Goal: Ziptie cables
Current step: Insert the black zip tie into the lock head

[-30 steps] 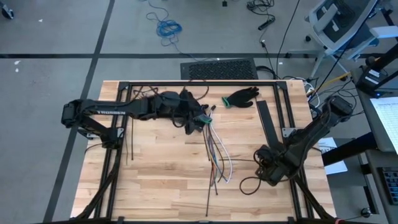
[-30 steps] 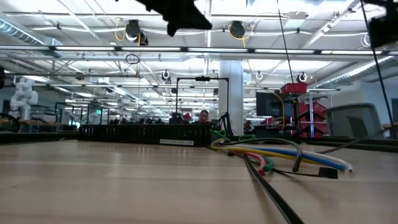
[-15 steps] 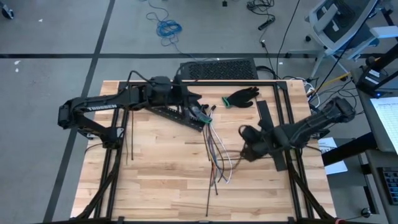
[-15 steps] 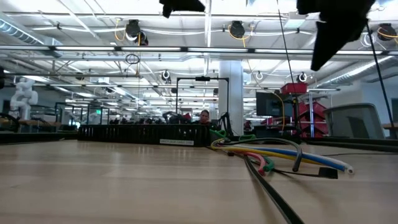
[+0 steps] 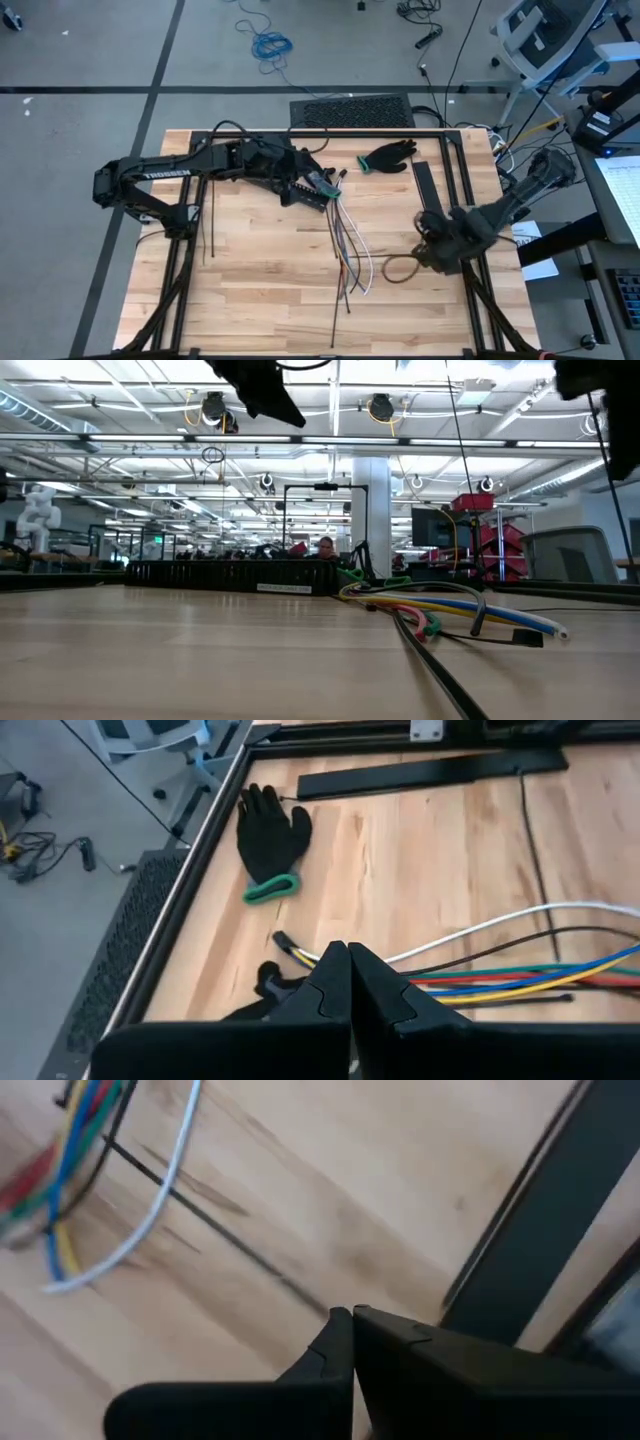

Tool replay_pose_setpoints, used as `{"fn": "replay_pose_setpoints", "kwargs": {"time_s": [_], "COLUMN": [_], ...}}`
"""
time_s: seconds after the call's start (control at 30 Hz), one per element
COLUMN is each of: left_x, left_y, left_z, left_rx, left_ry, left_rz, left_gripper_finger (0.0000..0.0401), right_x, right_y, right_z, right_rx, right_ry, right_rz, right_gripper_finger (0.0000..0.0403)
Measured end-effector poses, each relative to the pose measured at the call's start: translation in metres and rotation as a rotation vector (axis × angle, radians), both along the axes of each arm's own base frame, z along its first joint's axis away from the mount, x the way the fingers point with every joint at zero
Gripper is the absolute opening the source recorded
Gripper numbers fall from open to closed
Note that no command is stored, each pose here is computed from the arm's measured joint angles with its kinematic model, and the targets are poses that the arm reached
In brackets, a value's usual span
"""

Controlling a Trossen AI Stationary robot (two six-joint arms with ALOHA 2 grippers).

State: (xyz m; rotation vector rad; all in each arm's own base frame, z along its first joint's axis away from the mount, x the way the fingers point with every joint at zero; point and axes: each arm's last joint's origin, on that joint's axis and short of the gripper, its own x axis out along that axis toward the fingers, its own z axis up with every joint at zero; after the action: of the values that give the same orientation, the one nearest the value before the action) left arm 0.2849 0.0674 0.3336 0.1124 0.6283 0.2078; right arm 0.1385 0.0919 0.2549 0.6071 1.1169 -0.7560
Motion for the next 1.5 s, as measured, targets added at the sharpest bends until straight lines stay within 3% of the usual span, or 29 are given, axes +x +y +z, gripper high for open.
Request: {"fn": "replay_pose_setpoints", "kwargs": {"time_s": [0.07, 0.17, 0.43, 0.6, 0.7, 0.9, 1.1, 1.23, 1.37, 1.5], "left_x": [0.0, -0.001, -0.003, -0.003, -0.003, -0.002, -0.002, -0.002, -0.002, -0.002], "left_y": [0.003, 0.009, 0.016, 0.016, 0.016, 0.015, 0.015, 0.015, 0.015, 0.015], "left_z": [-0.003, -0.003, -0.004, -0.004, -0.004, -0.004, -0.004, -0.004, -0.004, -0.004], "left_rx": [0.009, 0.015, 0.0, -0.086, -0.143, -0.221, -0.265, -0.265, -0.264, -0.263], "left_ry": [0.016, 0.018, 0.021, -0.002, -0.02, -0.045, -0.059, -0.06, -0.06, -0.06], "left_rz": [0.003, 0.019, 0.044, 0.106, 0.149, 0.203, 0.235, 0.235, 0.236, 0.236], "left_gripper_finger": [0.0, 0.0, 0.0, 0.0, 0.0, 0.0, 0.0, 0.0, 0.0, 0.0], "right_x": [-0.006, -0.01, -0.008, -0.008, -0.009, -0.007, -0.006, -0.008, -0.015, -0.016], "right_y": [0.004, 0.008, -0.009, -0.021, -0.027, -0.032, -0.031, -0.033, -0.037, -0.038], "right_z": [-0.011, -0.035, -0.079, -0.091, -0.093, -0.099, -0.105, -0.114, -0.125, -0.126], "right_rx": [0.026, 0.062, 0.071, 0.094, 0.1, 0.131, 0.183, 0.176, 0.17, 0.151], "right_ry": [-0.016, 0.051, 0.163, 0.244, 0.293, 0.295, 0.257, 0.244, 0.251, 0.257], "right_rz": [-0.034, 0.085, 0.326, 0.513, 0.605, 0.729, 0.734, 0.671, 0.582, 0.566], "right_gripper_finger": [0.0006, 0.0033, 0.0168, 0.0244, 0.026, 0.024, 0.0214, 0.0197, 0.015, 0.007]}}
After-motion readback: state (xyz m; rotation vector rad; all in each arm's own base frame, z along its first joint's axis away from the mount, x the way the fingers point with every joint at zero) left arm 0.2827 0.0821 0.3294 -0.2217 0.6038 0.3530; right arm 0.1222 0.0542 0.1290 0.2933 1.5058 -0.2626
